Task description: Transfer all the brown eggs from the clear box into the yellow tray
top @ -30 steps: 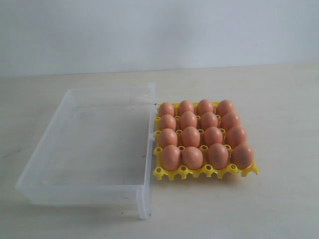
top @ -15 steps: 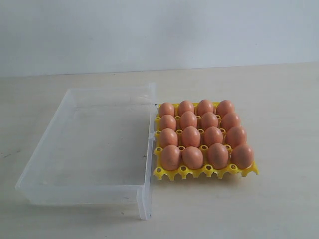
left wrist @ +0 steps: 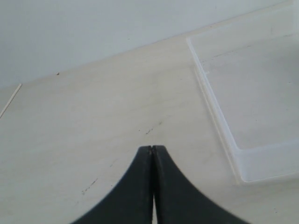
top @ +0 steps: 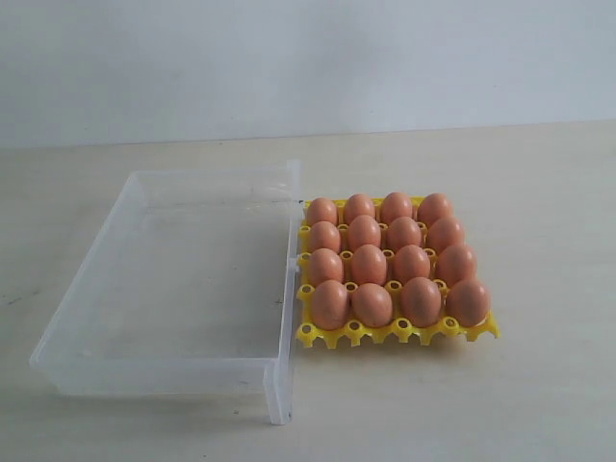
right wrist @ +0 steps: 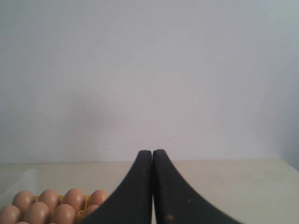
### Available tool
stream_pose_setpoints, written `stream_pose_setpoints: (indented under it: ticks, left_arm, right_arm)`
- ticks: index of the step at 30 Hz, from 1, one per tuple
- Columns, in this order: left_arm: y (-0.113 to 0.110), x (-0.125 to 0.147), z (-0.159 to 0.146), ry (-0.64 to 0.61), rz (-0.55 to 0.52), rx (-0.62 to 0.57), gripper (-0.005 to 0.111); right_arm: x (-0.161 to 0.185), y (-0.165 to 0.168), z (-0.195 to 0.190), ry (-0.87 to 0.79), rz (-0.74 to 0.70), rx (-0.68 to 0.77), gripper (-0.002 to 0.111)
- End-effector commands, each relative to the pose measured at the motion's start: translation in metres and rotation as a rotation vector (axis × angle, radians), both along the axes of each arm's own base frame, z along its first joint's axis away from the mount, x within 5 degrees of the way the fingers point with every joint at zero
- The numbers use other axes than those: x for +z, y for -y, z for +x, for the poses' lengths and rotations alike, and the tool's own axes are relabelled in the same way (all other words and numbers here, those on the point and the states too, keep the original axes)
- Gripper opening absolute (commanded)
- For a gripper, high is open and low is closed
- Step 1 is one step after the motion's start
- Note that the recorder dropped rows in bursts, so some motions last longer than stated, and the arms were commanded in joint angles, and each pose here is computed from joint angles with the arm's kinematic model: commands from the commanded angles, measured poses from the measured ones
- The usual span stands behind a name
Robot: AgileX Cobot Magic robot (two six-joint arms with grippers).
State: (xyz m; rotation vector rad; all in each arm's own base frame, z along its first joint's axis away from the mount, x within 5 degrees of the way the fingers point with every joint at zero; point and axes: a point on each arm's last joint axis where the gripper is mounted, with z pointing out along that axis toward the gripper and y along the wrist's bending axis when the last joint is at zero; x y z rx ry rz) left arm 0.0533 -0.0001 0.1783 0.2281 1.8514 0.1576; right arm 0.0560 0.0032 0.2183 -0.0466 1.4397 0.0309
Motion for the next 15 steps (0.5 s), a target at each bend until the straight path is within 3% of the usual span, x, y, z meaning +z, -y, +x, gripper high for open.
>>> stream_pose_setpoints:
  ticks: [1,15]
  left_arm:
    - [0.0001,0.0022,-0.0003,0.016,-0.006,0.000,0.000]
    - [0.0001,0.0022,-0.0003,0.016,-0.006,0.000,0.000]
  right_arm:
    - [-0.0016,0.0004,-0.0003,-0.002,-0.047,-0.012,0.000]
    - [-0.0104,0.0018,0.0005,-0.105,0.083,-0.015,0.000]
